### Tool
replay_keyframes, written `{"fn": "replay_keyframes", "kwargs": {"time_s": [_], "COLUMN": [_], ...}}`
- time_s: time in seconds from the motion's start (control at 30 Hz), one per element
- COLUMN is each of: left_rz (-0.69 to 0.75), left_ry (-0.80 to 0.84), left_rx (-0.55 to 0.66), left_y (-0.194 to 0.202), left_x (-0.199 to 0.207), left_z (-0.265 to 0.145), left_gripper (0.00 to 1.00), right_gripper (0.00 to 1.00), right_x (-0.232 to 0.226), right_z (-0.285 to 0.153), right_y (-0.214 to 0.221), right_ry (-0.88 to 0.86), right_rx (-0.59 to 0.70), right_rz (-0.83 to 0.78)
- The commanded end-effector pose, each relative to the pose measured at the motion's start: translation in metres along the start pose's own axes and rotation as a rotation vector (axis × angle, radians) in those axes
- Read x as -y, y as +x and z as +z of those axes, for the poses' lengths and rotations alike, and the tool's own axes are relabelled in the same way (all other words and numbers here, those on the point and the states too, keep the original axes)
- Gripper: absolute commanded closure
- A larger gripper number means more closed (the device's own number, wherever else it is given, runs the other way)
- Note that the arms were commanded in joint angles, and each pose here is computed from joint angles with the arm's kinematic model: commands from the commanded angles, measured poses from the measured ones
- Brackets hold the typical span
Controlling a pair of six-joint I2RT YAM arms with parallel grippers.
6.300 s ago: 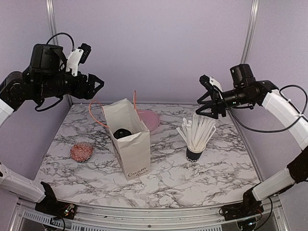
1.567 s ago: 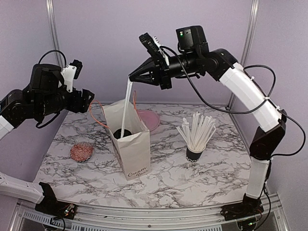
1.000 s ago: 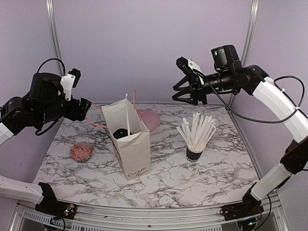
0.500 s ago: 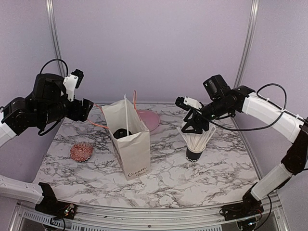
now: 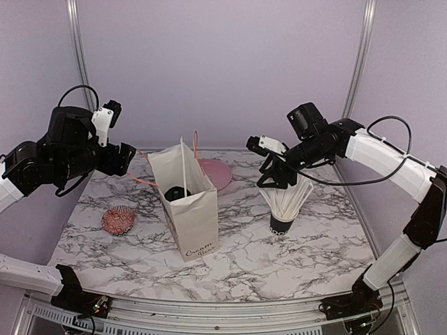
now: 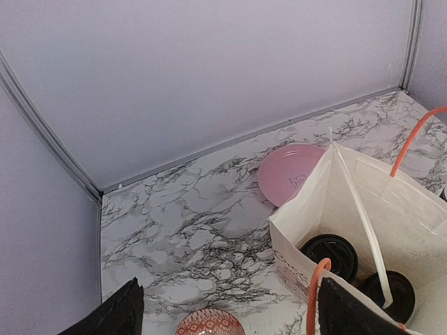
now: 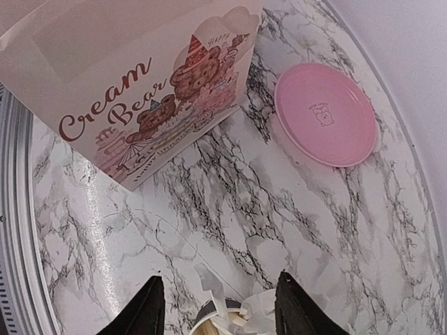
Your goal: Pack the takeout coffee
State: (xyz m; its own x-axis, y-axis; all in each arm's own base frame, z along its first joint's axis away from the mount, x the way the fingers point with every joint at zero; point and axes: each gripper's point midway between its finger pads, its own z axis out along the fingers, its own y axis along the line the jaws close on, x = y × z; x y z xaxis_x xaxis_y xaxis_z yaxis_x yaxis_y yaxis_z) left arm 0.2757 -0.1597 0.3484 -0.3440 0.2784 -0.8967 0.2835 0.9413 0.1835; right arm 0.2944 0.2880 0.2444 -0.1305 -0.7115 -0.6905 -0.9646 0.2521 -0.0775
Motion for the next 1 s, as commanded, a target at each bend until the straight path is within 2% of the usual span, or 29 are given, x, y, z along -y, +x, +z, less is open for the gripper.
{"fn": "replay_keyframes", "kwargs": {"time_s": [0.0, 0.2, 0.57, 0.83, 0.97], "left_rz": [-0.009, -0.011, -0.016, -0.024, -0.026], "left_ry": [0.011, 0.017, 0.026, 0.033, 0.033], "left_rx": [0.017, 0.018, 0.015, 0.017, 0.022], "left_y": [-0.003, -0.004, -0.003, -0.002, -0.004], "left_x": [0.001, 0.002, 0.004, 0.004, 0.004], "left_z": [0.000, 0.000, 0.001, -0.001, -0.002], "left_gripper": [0.13, 0.13, 0.13, 0.13, 0.13], "right_gripper": [0.49, 0.51, 0.64, 1.00, 1.00], "right_x": [0.001, 0.010, 0.006, 0.006, 0.004], "right_z": [-0.015, -0.023, -0.020, -0.019, -0.026], "right_y": [-0.005, 0.006, 0.025, 0.025, 0.021], "right_ry": [0.048, 0.101, 0.081, 0.077, 0.076], "right_rx": [0.001, -0.022, -0.075, -0.079, -0.070], "right_rz": [-0.003, 0.019, 0.048, 0.053, 0.046]}}
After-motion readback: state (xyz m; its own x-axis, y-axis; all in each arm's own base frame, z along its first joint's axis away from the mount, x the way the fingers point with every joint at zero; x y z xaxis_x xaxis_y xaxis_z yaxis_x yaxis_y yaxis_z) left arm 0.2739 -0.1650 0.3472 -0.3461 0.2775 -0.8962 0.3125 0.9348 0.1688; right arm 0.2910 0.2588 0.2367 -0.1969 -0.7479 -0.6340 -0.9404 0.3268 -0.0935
